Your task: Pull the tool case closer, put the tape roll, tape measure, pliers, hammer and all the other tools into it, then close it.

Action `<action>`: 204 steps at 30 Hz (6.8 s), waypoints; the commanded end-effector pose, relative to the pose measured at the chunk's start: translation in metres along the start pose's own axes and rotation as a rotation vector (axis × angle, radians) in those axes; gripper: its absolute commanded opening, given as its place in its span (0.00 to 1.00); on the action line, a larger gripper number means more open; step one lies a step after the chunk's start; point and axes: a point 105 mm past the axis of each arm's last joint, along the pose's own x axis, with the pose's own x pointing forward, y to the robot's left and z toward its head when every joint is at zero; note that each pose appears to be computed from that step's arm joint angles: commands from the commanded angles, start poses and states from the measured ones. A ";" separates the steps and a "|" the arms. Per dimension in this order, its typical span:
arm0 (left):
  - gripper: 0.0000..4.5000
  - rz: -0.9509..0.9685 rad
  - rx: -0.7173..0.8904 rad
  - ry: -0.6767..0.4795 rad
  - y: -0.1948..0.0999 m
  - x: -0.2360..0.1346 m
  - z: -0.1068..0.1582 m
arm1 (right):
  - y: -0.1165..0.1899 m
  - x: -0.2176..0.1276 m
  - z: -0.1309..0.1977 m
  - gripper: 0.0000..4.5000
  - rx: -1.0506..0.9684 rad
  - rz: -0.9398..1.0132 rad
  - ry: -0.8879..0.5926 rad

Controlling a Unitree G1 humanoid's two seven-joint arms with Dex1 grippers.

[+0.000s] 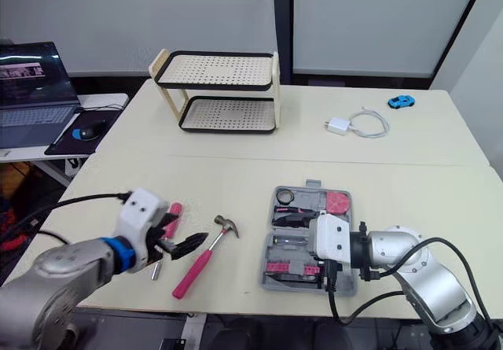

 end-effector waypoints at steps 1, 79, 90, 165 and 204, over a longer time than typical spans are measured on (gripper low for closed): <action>0.99 -0.029 0.018 -0.083 -0.009 -0.027 0.000 | -0.006 0.000 0.011 1.00 0.004 -0.002 -0.047; 0.65 -0.003 0.114 0.025 -0.017 0.120 -0.037 | -0.003 -0.013 0.016 1.00 0.005 -0.048 0.021; 0.02 0.048 0.116 0.100 -0.007 0.101 -0.057 | -0.005 -0.010 0.014 1.00 0.004 -0.054 0.021; 0.02 -0.714 0.915 0.010 -0.250 0.165 0.049 | 0.040 -0.121 -0.008 1.00 0.206 -0.403 0.575; 0.99 -0.742 0.775 -0.034 -0.233 0.150 0.090 | 0.038 -0.123 -0.011 1.00 0.214 -0.456 0.584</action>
